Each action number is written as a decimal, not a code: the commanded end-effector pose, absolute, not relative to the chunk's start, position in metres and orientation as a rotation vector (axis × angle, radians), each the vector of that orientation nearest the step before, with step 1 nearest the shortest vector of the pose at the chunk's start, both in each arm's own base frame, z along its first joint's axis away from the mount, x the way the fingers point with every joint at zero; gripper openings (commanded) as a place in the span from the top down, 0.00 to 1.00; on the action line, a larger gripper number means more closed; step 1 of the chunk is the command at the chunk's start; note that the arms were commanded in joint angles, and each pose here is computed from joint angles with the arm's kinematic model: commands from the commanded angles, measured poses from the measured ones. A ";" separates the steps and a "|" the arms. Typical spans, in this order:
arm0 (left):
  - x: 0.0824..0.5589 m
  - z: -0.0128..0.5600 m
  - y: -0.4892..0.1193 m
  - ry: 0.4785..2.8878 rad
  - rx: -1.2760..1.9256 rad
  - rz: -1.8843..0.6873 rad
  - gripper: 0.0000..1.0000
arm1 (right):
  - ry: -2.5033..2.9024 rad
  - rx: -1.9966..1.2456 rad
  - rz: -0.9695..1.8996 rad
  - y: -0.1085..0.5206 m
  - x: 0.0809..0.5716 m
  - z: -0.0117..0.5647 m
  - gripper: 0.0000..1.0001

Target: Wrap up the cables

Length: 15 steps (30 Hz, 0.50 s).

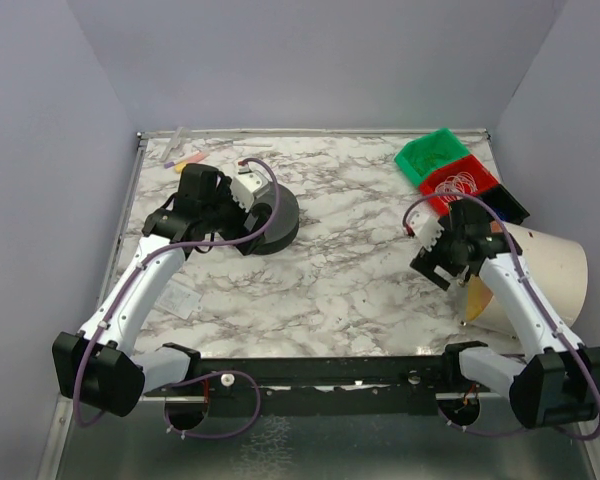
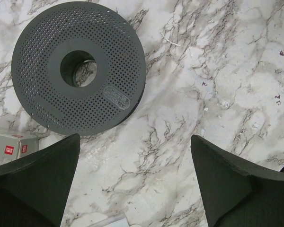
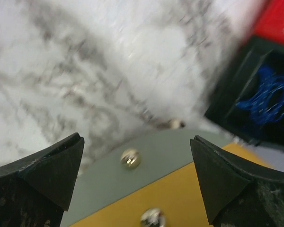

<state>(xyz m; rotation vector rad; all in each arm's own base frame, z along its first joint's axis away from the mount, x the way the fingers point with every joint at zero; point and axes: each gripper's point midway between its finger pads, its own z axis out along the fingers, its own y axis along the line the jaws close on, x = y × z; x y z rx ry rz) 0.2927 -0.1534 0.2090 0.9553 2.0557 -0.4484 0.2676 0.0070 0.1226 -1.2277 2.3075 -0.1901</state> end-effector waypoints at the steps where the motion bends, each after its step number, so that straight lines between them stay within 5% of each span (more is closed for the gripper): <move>1: 0.292 0.209 -0.156 2.039 0.953 -0.482 0.01 | 2.432 -1.371 -0.260 -0.018 0.203 0.109 0.00; 15: 0.294 0.208 -0.154 2.050 0.927 -0.484 0.01 | 2.584 -1.487 -0.611 -0.073 0.156 0.093 0.00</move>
